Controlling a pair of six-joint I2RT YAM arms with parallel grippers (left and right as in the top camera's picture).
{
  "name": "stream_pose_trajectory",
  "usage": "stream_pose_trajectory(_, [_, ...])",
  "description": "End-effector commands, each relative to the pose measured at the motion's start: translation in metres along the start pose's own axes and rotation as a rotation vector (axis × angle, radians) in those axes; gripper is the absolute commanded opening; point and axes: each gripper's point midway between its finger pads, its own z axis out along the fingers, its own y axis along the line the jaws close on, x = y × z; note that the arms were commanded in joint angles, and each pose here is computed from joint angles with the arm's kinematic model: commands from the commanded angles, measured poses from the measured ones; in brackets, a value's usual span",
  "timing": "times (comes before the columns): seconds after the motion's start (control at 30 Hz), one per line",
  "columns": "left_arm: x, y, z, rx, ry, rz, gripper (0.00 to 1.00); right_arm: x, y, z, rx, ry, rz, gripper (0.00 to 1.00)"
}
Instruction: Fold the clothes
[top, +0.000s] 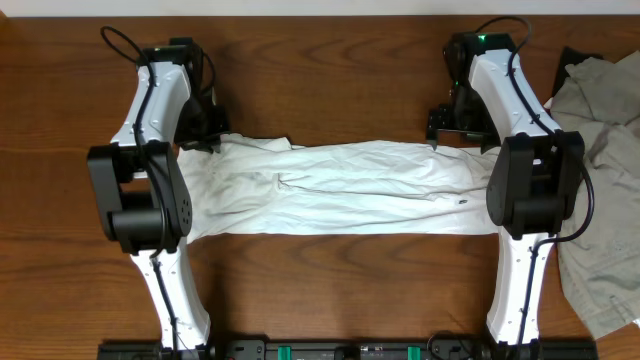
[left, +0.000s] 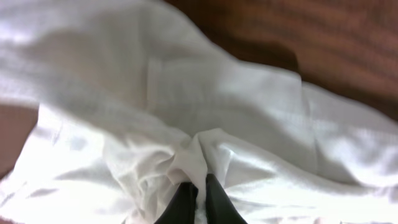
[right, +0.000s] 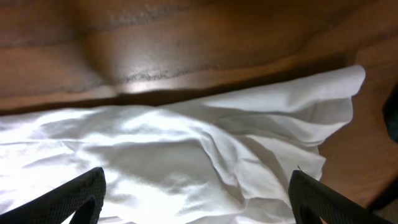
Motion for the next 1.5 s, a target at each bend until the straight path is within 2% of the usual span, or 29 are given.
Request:
stream_pose_trajectory(0.0, [0.008,0.001,-0.017,0.003,-0.006,-0.003,0.06,0.003,0.0,-0.018,-0.013,-0.034,-0.01,0.92])
stream_pose_trajectory(0.4, [0.039,0.022,-0.023,-0.109,0.105,-0.006,0.06,0.019,-0.007,-0.027,0.004,0.006,-0.009,0.89])
stream_pose_trajectory(0.63, [0.063,0.029,-0.028,-0.148,0.202,-0.008,0.06,0.027,-0.014,-0.061,-0.016,-0.064,0.005,0.9])
stream_pose_trajectory(0.83, [0.064,0.029,-0.029,-0.148,0.204,-0.007,0.06,0.036,-0.019,-0.086,-0.034,-0.115,0.009,0.93])
stream_pose_trajectory(0.87, [0.064,0.029,-0.029,-0.148,0.204,-0.007,0.1,0.039,-0.02,-0.088,-0.034,-0.115,0.008,0.93])
stream_pose_trajectory(0.9, [0.063,0.029,-0.028,-0.147,0.201,-0.007,0.26,0.04,-0.02,-0.089,-0.033,-0.113,0.008,0.93])
stream_pose_trajectory(0.93, [0.061,0.028,-0.028,-0.146,0.192,-0.007,0.62,0.042,-0.02,-0.09,-0.032,-0.109,0.006,0.93])
stream_pose_trajectory(0.97, [0.059,0.028,-0.027,-0.144,0.183,-0.006,0.92,0.043,-0.02,-0.09,-0.031,-0.104,0.003,0.93])
stream_pose_trajectory(1.0, [0.057,0.028,-0.027,-0.143,0.177,-0.006,0.98,0.045,-0.019,-0.089,-0.034,-0.099,0.0,0.94])
stream_pose_trajectory(1.27, [0.044,0.025,-0.028,-0.131,0.117,-0.01,0.98,0.051,-0.007,-0.086,-0.025,-0.088,-0.036,0.99])
stream_pose_trajectory(1.47, [0.035,0.006,-0.041,-0.032,0.035,-0.002,0.98,0.039,0.004,-0.075,-0.059,-0.122,-0.035,0.99])
